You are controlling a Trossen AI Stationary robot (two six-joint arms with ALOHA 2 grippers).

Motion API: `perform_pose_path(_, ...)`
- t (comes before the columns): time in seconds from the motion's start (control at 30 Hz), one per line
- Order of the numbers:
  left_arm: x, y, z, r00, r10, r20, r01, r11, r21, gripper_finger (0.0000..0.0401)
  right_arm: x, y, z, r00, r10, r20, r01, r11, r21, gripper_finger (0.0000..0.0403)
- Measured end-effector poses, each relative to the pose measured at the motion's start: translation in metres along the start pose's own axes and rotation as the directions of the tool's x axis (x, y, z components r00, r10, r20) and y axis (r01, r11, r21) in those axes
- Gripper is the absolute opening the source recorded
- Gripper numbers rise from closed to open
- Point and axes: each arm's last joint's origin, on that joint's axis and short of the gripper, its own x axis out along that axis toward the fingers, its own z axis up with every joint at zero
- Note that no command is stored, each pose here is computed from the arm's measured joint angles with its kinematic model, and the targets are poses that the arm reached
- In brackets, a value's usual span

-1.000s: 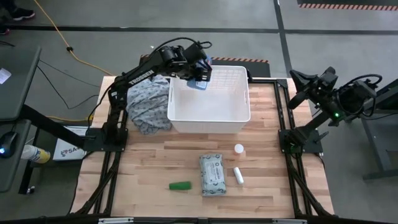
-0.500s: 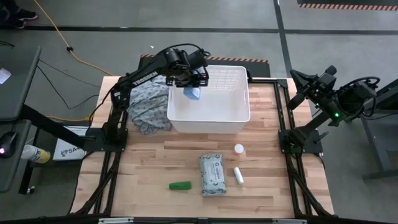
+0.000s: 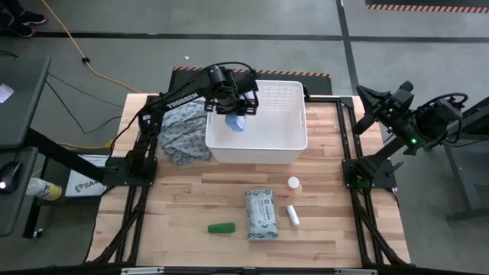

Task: Pick & place medical supplies in basket/bin
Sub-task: Put the blue first aid kit into the white bin

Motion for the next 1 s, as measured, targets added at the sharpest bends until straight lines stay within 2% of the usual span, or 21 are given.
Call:
perform_pose_path(0.5, 0.067, -0.015, -0.003, 0.981, 0.118, -0.155, -0.11, 0.992, 0.059, 0.0197, 0.0, 0.0, 0.0, 1.0, 0.0, 0.0, 0.0, 1.0, 0.01, 0.0)
perform_pose_path(0.73, 0.085, -0.019, -0.003, 0.972, 0.142, -0.186, -0.13, 0.989, 0.077, 0.0197, 0.0, 0.0, 0.0, 1.0, 0.0, 0.0, 0.0, 1.0, 0.016, 0.0)
perform_pose_path(1.0, 0.086, -0.02, -0.003, 0.973, 0.141, -0.183, -0.129, 0.989, 0.077, 0.0204, 0.0, 0.0, 0.0, 1.0, 0.0, 0.0, 0.0, 1.0, 0.016, 0.0)
